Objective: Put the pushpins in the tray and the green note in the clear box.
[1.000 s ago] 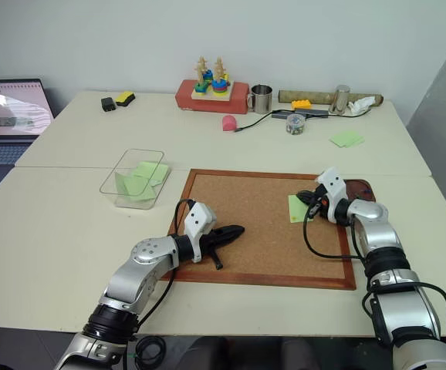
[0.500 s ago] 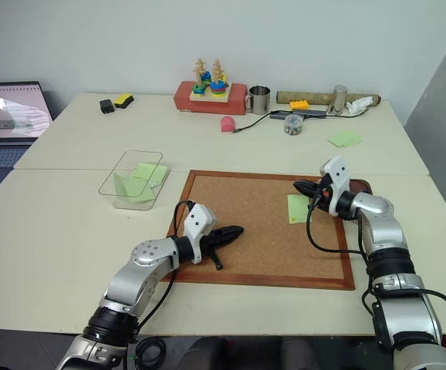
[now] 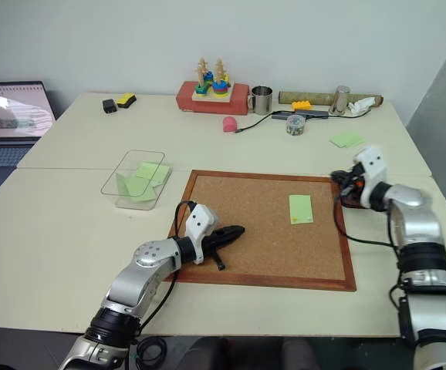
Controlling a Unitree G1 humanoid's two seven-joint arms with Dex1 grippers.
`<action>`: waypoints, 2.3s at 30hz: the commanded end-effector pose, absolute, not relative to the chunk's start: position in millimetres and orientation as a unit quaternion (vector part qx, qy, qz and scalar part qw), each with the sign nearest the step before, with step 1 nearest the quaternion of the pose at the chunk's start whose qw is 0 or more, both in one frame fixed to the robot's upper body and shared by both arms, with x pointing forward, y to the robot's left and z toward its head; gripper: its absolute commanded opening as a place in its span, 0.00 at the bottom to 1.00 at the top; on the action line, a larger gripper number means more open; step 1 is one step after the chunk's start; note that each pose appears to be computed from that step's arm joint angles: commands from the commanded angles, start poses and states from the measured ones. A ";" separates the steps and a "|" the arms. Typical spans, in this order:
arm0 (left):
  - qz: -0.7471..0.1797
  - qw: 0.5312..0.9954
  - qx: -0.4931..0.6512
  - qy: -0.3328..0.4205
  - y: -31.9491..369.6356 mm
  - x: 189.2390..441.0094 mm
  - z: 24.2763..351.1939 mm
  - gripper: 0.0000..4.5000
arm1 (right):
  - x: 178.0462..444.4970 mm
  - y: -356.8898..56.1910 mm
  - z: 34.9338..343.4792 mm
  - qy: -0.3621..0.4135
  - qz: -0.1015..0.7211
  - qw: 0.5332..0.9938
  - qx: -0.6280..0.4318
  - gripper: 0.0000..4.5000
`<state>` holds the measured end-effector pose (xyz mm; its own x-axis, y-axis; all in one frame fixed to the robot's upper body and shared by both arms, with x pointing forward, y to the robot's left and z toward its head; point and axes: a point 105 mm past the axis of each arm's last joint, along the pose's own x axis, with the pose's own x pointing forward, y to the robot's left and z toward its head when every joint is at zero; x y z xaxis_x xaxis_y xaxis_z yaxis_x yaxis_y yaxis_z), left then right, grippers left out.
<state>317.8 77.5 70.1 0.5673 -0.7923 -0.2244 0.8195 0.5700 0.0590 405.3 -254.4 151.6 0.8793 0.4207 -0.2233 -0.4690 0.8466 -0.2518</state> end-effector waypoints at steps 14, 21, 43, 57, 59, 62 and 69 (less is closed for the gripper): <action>-0.458 0.875 0.075 0.138 76.1 310.7 42.7 0.00 | 416.2 -281.6 144.3 0.115 0.161 0.966 -0.169 0.28; -0.459 0.874 0.076 0.138 75.2 311.3 42.3 0.00 | 413.9 -281.2 159.0 0.092 0.168 0.970 -0.150 0.59; -0.466 0.871 0.077 0.135 71.4 314.0 42.4 0.00 | 411.8 -286.1 151.2 0.083 0.141 0.966 -0.201 0.59; -0.467 0.870 0.080 0.136 70.6 314.1 41.0 0.00 | 367.0 -254.1 189.4 0.000 0.274 0.950 -0.152 0.59; -0.468 0.870 0.080 0.136 70.6 313.8 40.3 0.00 | 355.0 -248.8 183.0 0.008 0.292 0.943 -0.159 0.59; -0.468 0.869 0.080 0.137 70.7 313.3 39.1 0.00 | 331.7 -232.4 164.1 0.034 0.344 0.924 -0.162 0.59; -0.469 0.868 0.082 0.138 70.0 312.5 38.0 0.00 | 317.3 -200.7 125.0 0.082 0.387 0.900 -0.184 0.75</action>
